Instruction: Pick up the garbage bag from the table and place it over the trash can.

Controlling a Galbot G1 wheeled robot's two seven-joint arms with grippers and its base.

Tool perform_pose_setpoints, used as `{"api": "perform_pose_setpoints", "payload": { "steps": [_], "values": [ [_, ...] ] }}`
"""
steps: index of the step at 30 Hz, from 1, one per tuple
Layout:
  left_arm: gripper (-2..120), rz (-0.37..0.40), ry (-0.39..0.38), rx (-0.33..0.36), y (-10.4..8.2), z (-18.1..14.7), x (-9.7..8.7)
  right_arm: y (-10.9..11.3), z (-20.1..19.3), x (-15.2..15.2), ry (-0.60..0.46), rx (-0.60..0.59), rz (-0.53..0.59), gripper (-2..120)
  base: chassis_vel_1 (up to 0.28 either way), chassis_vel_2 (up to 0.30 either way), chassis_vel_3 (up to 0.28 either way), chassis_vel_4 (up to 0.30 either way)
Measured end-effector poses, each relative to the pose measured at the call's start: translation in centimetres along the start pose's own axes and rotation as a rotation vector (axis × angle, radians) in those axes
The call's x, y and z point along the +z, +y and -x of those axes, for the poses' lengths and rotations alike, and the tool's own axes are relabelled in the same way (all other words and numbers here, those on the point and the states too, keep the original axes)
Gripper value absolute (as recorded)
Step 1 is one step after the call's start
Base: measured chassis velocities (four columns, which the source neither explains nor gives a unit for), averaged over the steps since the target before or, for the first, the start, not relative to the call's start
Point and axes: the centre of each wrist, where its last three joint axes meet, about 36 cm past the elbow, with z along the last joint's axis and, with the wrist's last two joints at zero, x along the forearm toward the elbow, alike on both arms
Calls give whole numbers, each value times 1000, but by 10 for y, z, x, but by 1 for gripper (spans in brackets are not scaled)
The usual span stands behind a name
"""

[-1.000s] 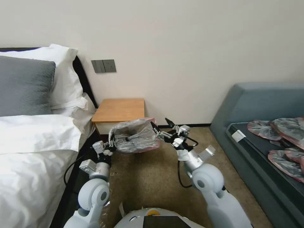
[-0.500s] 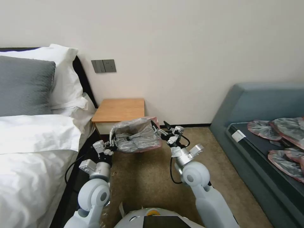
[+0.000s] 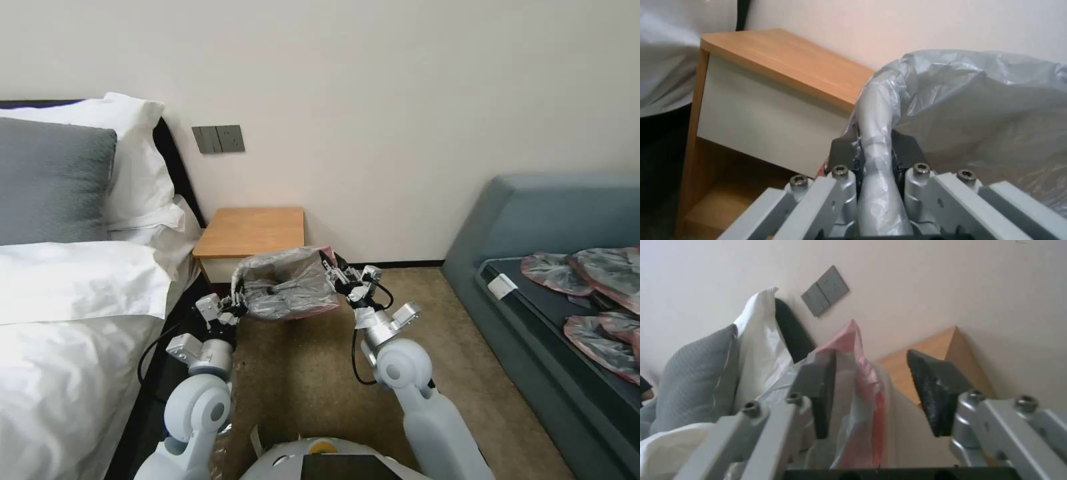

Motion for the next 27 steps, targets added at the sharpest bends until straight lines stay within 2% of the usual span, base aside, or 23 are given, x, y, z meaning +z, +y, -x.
{"api": "perform_pose_setpoints", "payload": {
  "steps": [2,3,5,7,9,11,20,27],
  "values": [
    [7,0,2,-1,1,1,1,0,0,0,0,-1,2,31,0,0,0,0],
    [7,0,2,-1,1,1,1,0,0,0,0,-1,2,31,0,0,0,0],
    [7,0,4,-2,1,1,1,0,-1,1,1,-4,0,21,0,0,0,0],
    [7,-1,4,-2,1,2,1,1,-1,1,1,-6,0,18,0,0,0,0],
    [7,-2,5,1,1,3,0,1,0,1,-1,-9,-1,4,0,0,0,0],
    [7,-2,6,1,1,3,0,1,0,1,-2,-10,-1,1,0,0,0,0],
    [7,-2,11,-1,3,3,0,1,2,-5,-19,-7,-13,0,0,0,0,0],
    [7,-4,15,5,6,2,0,-15,9,-12,-10,14,-62,0,0,0,0,0]
  ]
}}
